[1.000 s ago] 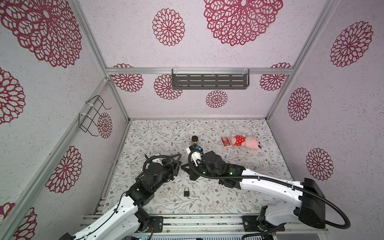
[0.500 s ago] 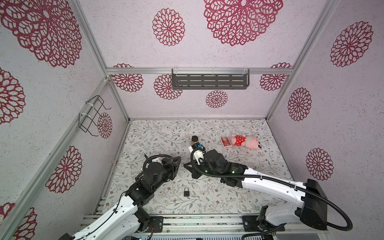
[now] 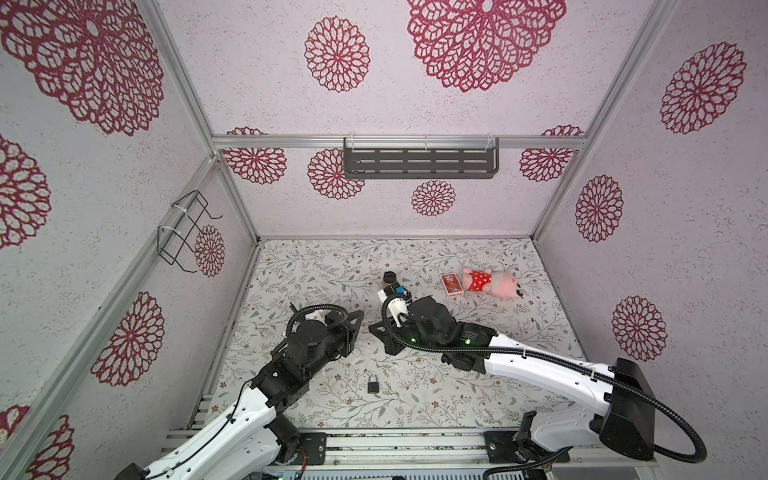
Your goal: Unlock with the key
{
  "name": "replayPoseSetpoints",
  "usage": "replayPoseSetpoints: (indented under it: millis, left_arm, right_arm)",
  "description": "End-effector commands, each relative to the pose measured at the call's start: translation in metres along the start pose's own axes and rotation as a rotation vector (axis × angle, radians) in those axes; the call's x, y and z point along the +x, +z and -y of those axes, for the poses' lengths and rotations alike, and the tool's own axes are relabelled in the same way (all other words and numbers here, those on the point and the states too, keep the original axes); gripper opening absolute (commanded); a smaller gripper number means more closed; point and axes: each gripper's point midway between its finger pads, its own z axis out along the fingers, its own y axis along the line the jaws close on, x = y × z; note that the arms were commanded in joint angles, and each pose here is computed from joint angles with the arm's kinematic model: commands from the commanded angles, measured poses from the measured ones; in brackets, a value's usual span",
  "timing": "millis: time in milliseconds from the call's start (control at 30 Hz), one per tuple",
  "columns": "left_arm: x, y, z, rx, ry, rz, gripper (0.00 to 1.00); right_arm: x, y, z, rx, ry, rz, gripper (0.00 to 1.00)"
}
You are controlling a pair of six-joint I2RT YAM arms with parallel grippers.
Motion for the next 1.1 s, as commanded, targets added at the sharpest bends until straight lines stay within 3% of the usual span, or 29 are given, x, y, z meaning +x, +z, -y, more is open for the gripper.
replayPoseSetpoints:
  millis: [0,233,367,467,767,1067]
  left_arm:
    - [-0.002,-0.005,0.022,0.043,0.103,0.024,0.00]
    - [-0.019,-0.016,0.043,0.023,0.468,0.132,0.00]
    - [-0.014,-0.016,0.065,0.087,0.723,0.126,0.00]
    - [-0.004,-0.010,0.074,0.138,0.836,0.088,0.00]
    - [0.029,0.002,0.097,0.357,0.947,-0.040,0.00]
    - [0.049,0.004,0.111,0.465,0.979,-0.120,0.00]
  right_arm:
    - [-0.028,-0.023,-0.005,0.001,-0.027,0.071,0.27]
    - [-0.024,-0.047,0.006,-0.019,0.018,0.049,0.49]
    - [-0.034,-0.063,0.000,-0.124,0.089,0.080,0.59]
    - [-0.047,-0.073,-0.001,-0.202,0.159,0.116,0.62]
    - [-0.073,-0.079,-0.004,-0.374,0.255,0.186,0.66]
    - [-0.080,-0.081,-0.014,-0.515,0.260,0.216,0.59]
